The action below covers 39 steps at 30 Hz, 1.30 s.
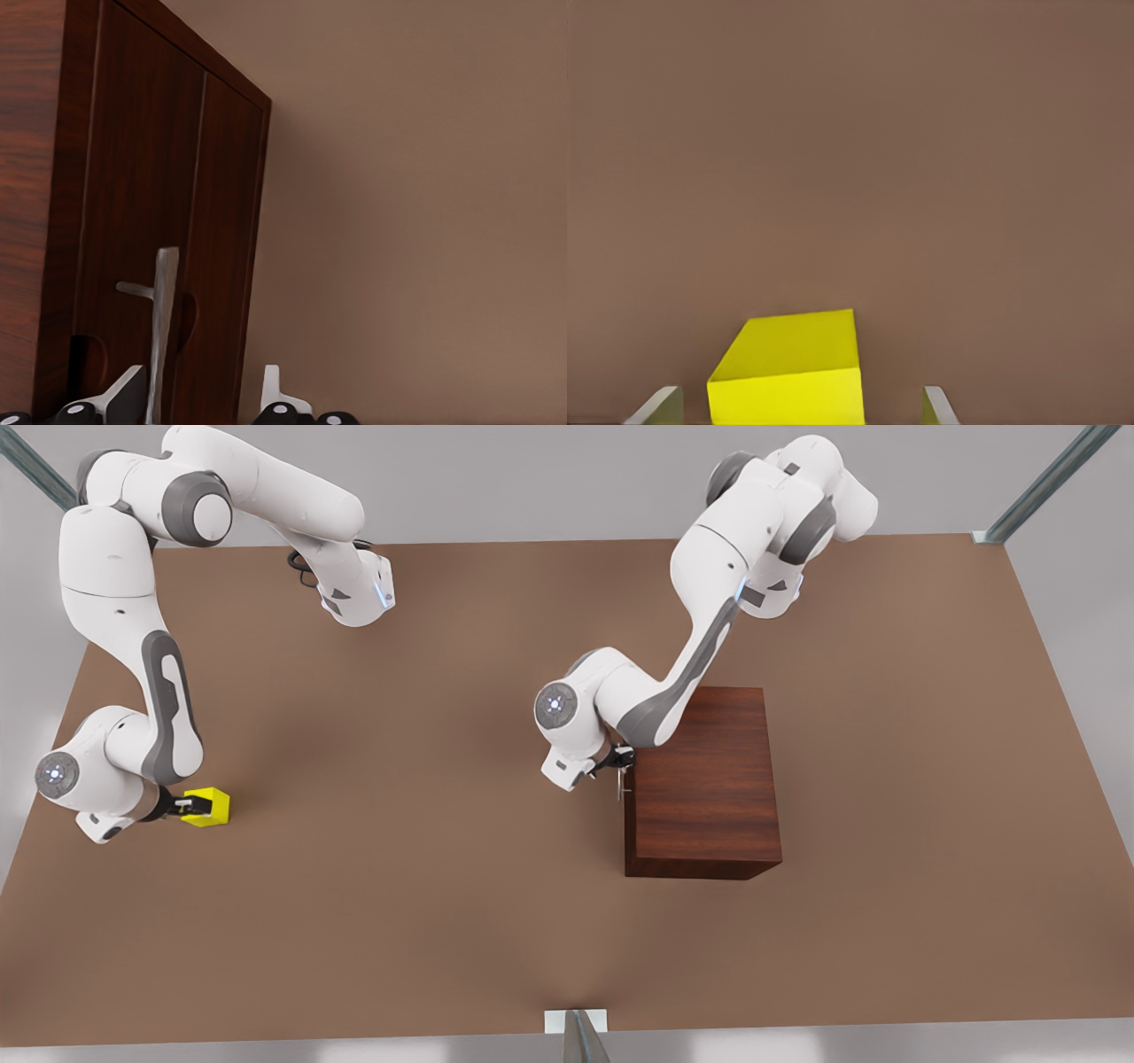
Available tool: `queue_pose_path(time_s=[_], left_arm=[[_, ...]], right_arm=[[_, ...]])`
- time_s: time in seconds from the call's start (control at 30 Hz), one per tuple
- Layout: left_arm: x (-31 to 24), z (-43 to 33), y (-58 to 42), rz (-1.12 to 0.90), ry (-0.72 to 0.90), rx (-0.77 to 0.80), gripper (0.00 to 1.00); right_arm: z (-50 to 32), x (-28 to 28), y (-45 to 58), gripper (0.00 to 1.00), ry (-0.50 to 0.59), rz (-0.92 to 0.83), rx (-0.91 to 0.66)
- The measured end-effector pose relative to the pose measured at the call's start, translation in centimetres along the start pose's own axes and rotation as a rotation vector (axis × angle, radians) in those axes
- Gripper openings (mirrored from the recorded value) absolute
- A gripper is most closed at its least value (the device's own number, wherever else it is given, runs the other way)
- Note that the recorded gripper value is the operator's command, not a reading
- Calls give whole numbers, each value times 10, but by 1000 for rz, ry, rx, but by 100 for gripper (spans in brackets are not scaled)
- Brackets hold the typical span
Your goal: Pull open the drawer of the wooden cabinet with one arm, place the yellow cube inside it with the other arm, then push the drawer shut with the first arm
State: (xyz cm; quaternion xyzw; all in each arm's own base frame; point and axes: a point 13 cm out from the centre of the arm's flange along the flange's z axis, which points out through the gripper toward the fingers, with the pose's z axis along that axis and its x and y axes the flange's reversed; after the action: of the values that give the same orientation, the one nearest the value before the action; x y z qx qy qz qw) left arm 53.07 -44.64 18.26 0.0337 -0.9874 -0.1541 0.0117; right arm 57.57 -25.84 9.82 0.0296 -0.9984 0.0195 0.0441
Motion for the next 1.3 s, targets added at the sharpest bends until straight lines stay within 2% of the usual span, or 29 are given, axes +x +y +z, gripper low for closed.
queue_pose_path(time_s=[0.47,0.53,0.63,0.7,0.87,0.97,1.0,1.03,1.07,1.17,1.3], left_arm=[[15,-9,-40,-2,-21,82,72],[15,-12,-50,-2,-31,102,72],[15,-17,-58,-5,-41,120,72],[16,-23,-63,-9,-47,135,72],[27,-59,-86,-4,-64,205,73],[38,-88,-100,0,-63,264,73],[37,-105,-100,-10,-59,294,77],[26,-130,-87,-38,-57,329,84],[9,-153,-63,-77,-55,353,100],[-72,-192,71,-252,-20,375,100],[-143,-175,273,-483,75,331,100]], right_arm=[[45,3,14,100,36,-113,-18],[49,1,13,81,31,-118,-16],[49,0,11,71,23,-124,-14],[45,-2,9,69,15,-128,-11],[-34,-31,8,69,-82,-155,34],[-121,-65,41,69,-161,-207,45],[-148,-71,63,69,-176,-234,39],[-169,-75,86,69,-184,-260,31],[-184,-78,105,69,-186,-277,16],[-208,-84,171,69,-180,-319,-58],[-256,-101,328,69,-198,-461,-74]])
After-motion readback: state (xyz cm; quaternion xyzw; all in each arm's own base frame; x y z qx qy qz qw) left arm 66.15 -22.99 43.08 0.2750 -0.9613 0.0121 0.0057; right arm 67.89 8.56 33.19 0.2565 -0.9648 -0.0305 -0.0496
